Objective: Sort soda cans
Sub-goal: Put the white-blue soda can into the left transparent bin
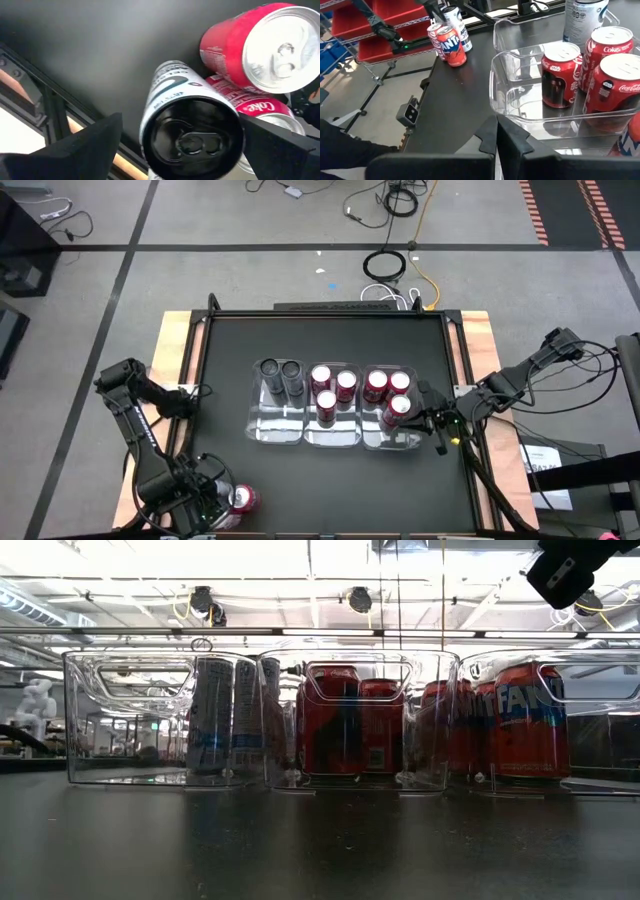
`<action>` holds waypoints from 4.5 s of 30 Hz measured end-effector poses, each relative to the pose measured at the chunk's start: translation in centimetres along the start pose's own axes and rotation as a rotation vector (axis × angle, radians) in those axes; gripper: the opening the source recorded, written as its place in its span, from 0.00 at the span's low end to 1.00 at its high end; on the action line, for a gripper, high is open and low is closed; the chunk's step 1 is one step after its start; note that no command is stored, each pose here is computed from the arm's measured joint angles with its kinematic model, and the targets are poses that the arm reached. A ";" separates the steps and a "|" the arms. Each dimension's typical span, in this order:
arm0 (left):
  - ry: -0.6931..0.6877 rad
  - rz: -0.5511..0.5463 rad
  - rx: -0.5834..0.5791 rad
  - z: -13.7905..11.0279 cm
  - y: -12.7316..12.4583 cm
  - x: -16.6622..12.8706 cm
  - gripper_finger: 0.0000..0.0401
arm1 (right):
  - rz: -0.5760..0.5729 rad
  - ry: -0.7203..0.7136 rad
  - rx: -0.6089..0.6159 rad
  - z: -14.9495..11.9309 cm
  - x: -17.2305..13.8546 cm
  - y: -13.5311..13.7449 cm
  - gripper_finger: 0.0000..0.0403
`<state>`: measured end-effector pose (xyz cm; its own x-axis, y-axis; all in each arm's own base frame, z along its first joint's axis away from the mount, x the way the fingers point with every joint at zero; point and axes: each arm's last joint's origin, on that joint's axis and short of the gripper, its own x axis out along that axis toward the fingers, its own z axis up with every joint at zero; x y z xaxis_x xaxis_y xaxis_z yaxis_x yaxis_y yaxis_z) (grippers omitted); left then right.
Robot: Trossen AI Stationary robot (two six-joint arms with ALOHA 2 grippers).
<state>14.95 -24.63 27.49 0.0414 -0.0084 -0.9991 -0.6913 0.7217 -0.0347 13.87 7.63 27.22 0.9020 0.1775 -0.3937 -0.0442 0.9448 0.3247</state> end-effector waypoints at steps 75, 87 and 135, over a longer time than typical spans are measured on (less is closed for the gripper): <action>-0.298 -0.151 -0.075 10.0 12.4 -9.4 0.71 | -0.136 -0.088 0.045 0.3 0.0 -0.4 0.00; -0.377 -0.045 0.050 14.2 15.1 -9.9 0.71 | -0.202 -0.138 0.106 0.4 -0.1 -0.6 0.00; -0.218 -0.130 0.311 30.6 7.4 -0.1 0.71 | -0.255 -0.133 0.228 0.0 1.1 -0.5 0.00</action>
<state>31.88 1.85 28.06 0.2894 0.0099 -0.9572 -0.4206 0.8996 -0.1179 14.83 7.39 26.62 0.9202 -0.1078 -0.3763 0.2729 0.8657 0.4195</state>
